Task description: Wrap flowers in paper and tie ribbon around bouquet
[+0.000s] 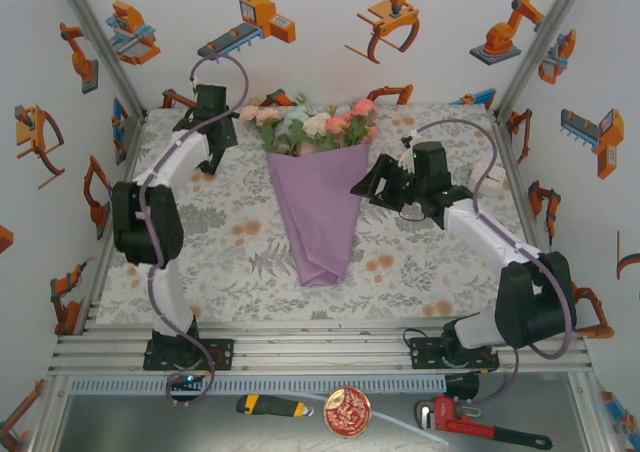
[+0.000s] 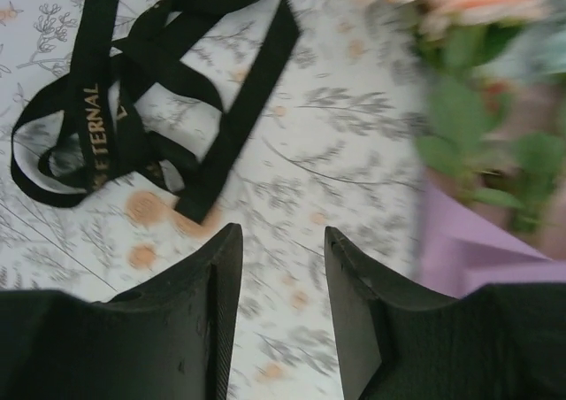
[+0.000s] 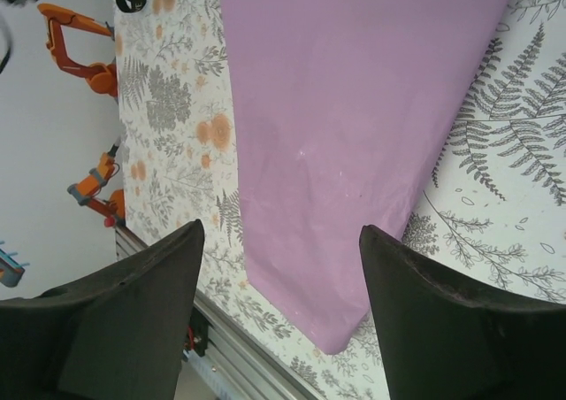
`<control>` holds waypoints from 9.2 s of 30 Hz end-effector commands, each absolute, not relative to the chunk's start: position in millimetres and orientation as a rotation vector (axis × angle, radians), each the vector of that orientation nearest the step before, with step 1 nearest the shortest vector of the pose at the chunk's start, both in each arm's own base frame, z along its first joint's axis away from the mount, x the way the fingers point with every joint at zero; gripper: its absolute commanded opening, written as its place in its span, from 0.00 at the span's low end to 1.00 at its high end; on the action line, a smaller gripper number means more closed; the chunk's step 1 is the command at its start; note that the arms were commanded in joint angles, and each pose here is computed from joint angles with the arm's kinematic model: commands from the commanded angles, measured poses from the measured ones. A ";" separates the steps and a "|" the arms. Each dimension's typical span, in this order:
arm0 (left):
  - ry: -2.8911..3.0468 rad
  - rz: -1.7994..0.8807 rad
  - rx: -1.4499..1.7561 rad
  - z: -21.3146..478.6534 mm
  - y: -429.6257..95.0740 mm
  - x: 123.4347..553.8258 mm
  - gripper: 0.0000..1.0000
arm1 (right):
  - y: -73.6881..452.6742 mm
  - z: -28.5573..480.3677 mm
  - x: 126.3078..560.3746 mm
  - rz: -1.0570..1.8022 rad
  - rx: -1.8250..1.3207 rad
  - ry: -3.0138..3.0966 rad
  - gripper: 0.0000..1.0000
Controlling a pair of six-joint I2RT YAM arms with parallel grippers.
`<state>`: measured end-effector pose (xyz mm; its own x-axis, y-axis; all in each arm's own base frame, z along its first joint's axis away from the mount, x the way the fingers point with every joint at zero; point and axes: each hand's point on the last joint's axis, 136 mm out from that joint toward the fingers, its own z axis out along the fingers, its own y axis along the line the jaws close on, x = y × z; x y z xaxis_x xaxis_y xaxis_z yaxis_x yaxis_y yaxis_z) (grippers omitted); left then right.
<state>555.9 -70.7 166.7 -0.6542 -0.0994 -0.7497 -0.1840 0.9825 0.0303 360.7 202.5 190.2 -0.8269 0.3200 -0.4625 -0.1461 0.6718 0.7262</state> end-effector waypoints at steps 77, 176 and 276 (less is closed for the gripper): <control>1.921 -0.745 -0.063 443.7 -192.7 331.8 0.00 | 395.7 390.9 266.5 1.094 -0.705 1.511 0.00; 2.448 0.142 0.412 119.4 -133.4 488.4 0.04 | 164.9 359.5 241.2 0.403 -0.387 1.680 0.00; 1.937 0.142 -0.913 271.9 90.9 254.6 0.00 | 25.0 287.5 196.6 0.117 0.161 1.787 0.00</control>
<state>241.0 76.5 249.0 -0.3365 -0.5094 -0.7920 -0.6452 0.7374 -0.2001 197.7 15.3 303.8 -0.1689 0.0538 -0.9842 0.0702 0.9966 0.0424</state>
